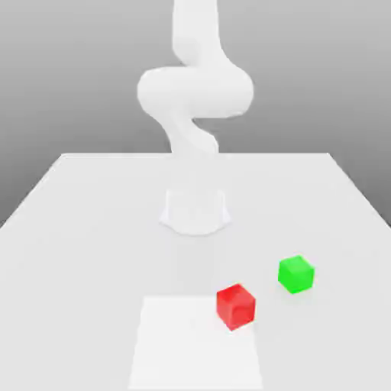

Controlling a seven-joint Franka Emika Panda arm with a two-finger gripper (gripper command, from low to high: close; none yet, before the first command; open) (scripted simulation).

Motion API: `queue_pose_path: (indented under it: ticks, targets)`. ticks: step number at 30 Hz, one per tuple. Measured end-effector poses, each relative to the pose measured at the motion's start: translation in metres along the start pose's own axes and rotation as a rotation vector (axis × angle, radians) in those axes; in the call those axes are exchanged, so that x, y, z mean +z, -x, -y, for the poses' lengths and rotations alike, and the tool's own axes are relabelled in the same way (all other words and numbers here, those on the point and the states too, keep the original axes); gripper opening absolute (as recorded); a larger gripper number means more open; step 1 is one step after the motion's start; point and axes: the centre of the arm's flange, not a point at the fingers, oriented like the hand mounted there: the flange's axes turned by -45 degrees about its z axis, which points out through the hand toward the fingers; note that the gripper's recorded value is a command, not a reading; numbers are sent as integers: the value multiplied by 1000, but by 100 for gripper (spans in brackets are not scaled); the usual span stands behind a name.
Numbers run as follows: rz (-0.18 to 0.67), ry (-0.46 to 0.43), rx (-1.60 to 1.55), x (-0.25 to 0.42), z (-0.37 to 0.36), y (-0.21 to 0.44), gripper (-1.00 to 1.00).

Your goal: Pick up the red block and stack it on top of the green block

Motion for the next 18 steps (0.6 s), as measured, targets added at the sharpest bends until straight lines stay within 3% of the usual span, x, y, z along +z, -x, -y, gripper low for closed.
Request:
queue_pose_path:
  ticks: [9, 18]
  targets:
    - [333, -85, -206, 205, 37, 106, 0]
    - [679, -173, -445, 325, 68, 299, 0]
